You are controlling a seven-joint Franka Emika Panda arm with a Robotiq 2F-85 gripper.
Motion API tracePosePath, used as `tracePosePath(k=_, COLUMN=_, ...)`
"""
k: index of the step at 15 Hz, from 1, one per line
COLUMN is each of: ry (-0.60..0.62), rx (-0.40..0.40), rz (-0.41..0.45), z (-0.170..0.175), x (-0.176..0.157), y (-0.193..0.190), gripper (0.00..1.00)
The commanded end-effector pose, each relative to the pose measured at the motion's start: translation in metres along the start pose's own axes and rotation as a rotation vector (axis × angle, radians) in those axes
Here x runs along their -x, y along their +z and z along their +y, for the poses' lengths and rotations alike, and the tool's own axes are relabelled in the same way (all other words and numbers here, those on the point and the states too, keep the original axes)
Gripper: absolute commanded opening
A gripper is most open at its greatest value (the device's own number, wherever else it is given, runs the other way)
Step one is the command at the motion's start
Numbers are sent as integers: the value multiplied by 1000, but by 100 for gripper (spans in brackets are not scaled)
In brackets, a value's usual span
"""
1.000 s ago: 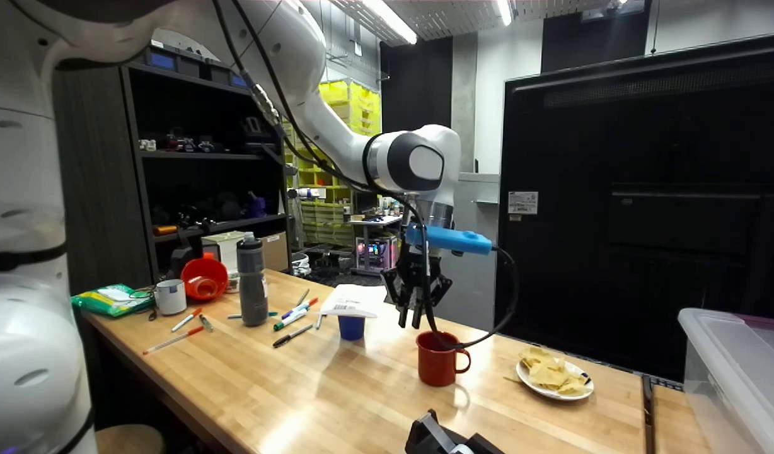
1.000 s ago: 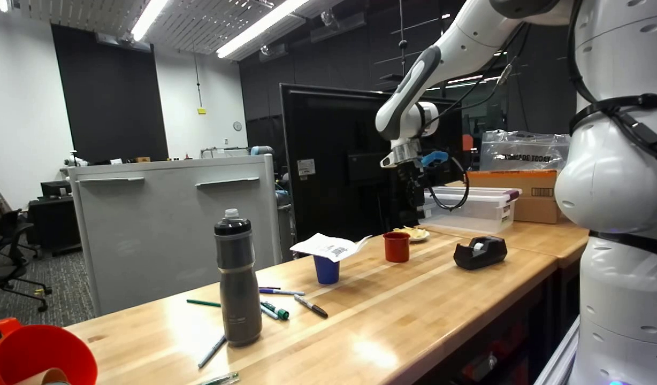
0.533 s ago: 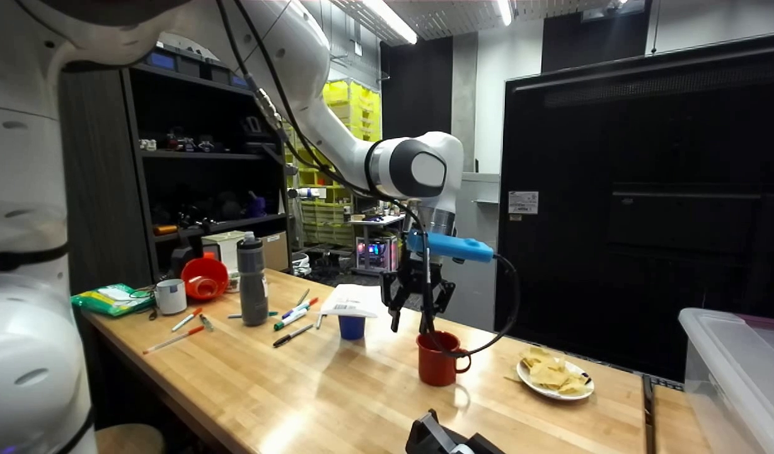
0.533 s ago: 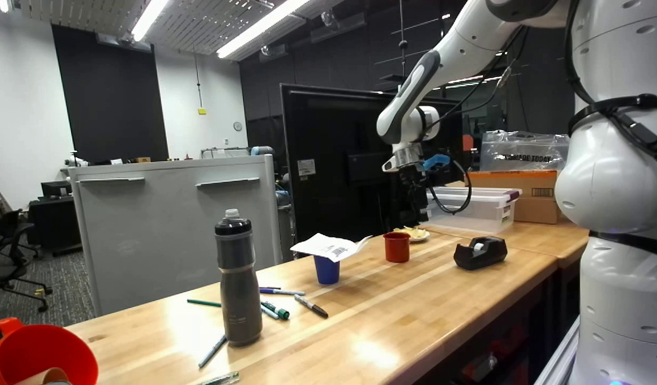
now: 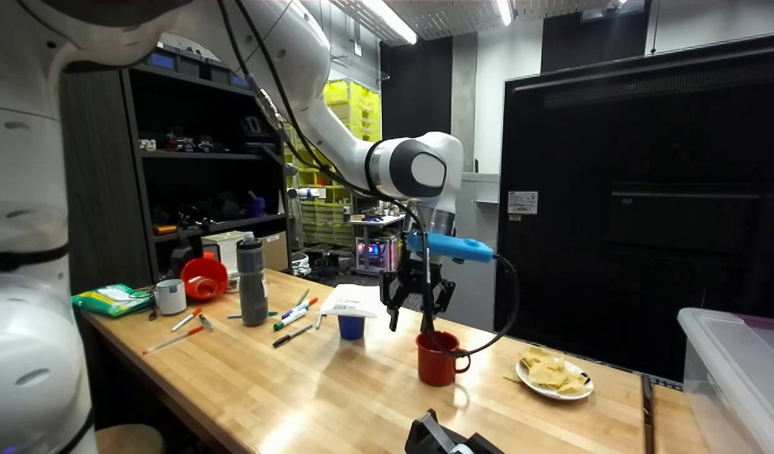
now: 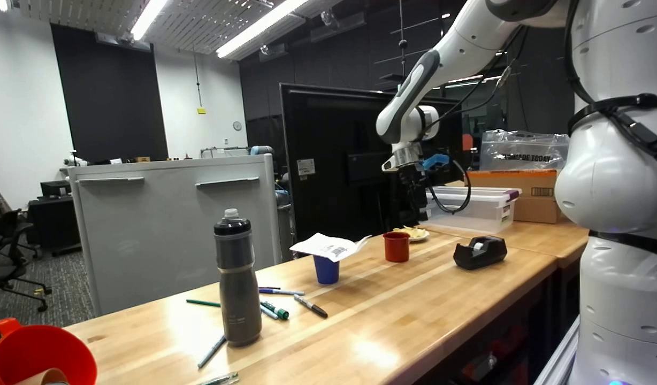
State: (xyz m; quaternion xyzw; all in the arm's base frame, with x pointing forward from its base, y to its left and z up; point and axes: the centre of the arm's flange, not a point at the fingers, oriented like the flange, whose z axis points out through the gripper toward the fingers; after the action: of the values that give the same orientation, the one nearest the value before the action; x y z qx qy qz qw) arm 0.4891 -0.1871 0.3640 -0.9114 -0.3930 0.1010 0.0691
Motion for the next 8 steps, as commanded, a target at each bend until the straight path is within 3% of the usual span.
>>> tracePosePath(k=1, ry=19, rx=13, rz=74, z=-22, x=-19, y=-40, gripper=93)
tracePosePath(k=3, ry=40, rx=22, rz=151, z=-41, x=-38, y=-74, gripper=100)
tracePosePath(k=8, ry=49, rx=88, rz=307, z=-107, x=-82, y=-157, gripper=100)
